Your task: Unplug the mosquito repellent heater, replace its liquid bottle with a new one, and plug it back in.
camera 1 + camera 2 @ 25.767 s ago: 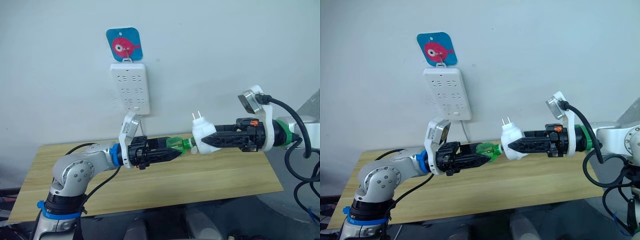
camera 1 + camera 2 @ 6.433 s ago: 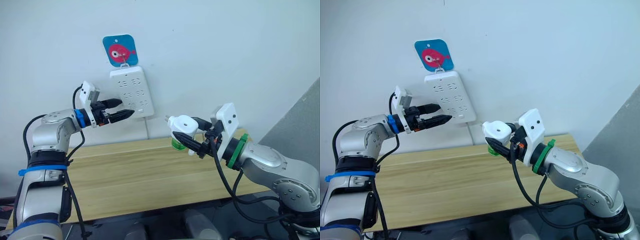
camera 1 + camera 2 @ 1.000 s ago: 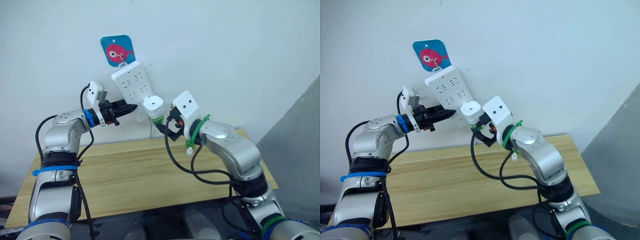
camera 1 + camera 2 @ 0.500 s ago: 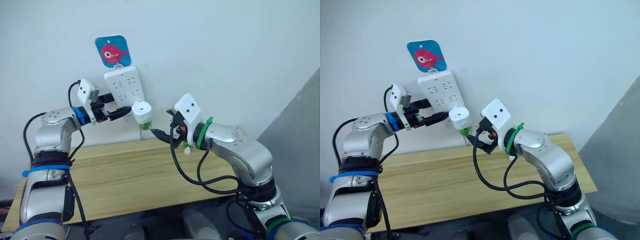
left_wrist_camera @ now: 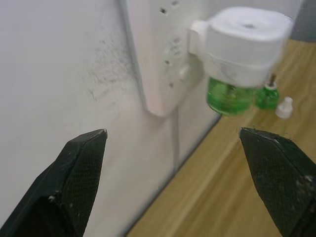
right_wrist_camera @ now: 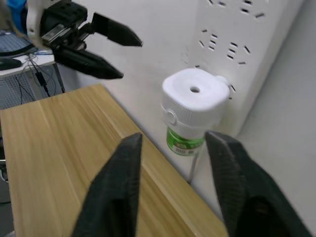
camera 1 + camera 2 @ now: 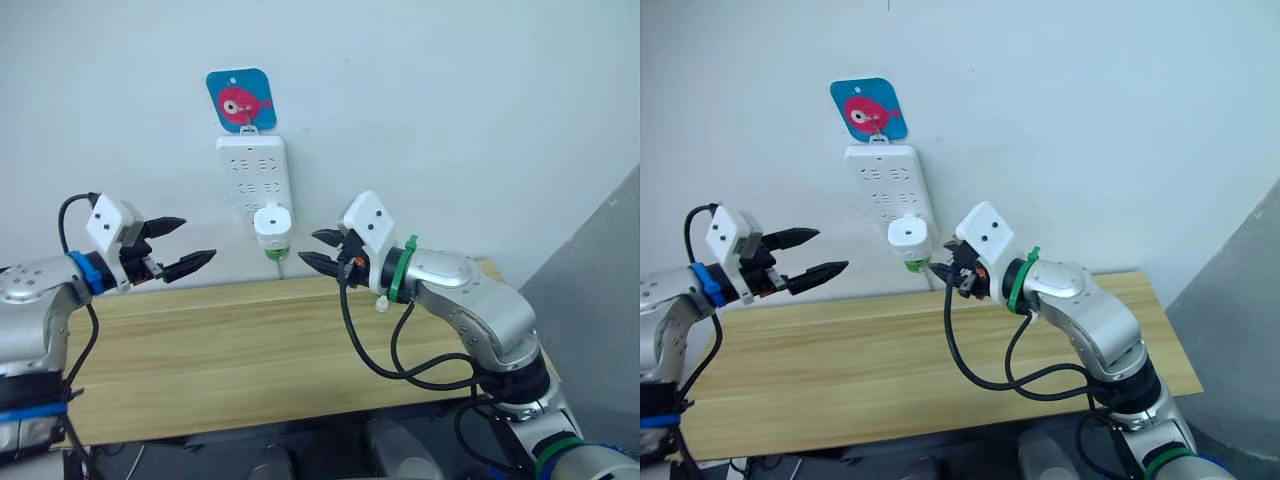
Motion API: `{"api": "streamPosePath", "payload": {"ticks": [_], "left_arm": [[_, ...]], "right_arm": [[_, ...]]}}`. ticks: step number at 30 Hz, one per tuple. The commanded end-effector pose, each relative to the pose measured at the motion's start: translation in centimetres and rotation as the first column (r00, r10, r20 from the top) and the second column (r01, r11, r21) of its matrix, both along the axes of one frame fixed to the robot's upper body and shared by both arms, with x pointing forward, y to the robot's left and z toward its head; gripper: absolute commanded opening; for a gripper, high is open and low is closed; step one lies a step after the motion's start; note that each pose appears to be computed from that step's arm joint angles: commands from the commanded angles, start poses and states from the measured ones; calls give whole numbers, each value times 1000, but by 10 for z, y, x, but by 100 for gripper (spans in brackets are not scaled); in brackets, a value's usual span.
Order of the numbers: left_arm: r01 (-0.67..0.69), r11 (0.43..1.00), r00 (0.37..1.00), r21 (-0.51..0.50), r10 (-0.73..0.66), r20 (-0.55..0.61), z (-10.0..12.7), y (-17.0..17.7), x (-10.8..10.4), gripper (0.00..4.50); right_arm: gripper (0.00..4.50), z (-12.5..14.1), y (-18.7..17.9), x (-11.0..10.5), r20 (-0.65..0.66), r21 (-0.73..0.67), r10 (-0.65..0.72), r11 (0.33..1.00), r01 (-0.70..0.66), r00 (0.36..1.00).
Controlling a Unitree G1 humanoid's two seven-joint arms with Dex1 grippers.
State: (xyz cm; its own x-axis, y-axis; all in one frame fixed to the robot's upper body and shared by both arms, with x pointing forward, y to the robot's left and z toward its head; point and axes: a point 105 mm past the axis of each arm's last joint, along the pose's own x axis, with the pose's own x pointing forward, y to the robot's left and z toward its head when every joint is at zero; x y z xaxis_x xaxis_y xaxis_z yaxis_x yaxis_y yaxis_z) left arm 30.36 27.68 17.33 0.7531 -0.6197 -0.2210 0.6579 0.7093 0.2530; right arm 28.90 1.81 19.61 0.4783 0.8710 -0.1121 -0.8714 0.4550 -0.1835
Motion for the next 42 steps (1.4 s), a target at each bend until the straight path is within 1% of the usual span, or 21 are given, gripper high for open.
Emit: {"api": "streamPosePath", "payload": {"ticks": [1, 3, 5, 8, 11, 14, 19, 32, 42], "left_arm": [[99, 995, 994, 5, -99, 38, 16, -22, -28, 450], [120, 993, 992, -20, -119, 38, 16, -34, -40, 450], [122, 992, 992, -40, -120, 50, 13, -45, -49, 450], [116, 990, 993, -86, -113, 41, -1, -64, -69, 450], [83, 989, 995, -119, -75, 70, -5, -76, -76, 450], [62, 985, 996, -163, -50, 73, -8, -85, -79, 450], [61, 982, 996, -181, -50, 68, -13, -90, -82, 450], [72, 980, 996, -188, -60, 65, -27, -88, -84, 450], [91, 978, 995, -187, -80, 67, -29, -92, -84, 450]], "right_arm": [[69, 1, 12, 0, 50, 23, 7, 1000, -8, 999], [1, -3, 16, 4, 53, 29, -5, 1000, 4, 999], [1, -6, 21, 7, 61, 32, -10, 999, 8, 998], [1, -12, 28, 12, 58, 44, -27, 999, 24, 998], [1, -15, 31, 17, 53, 57, -49, 997, 46, 997], [1, -17, 33, 21, 49, 71, -78, 995, 74, 996], [1, -21, 29, 28, 52, 70, -122, 991, 118, 991], [1, -24, 22, 38, 57, 75, -204, 977, 200, 977], [1, -31, 19, 42, 48, 49, -232, 972, 230, 971]]}}
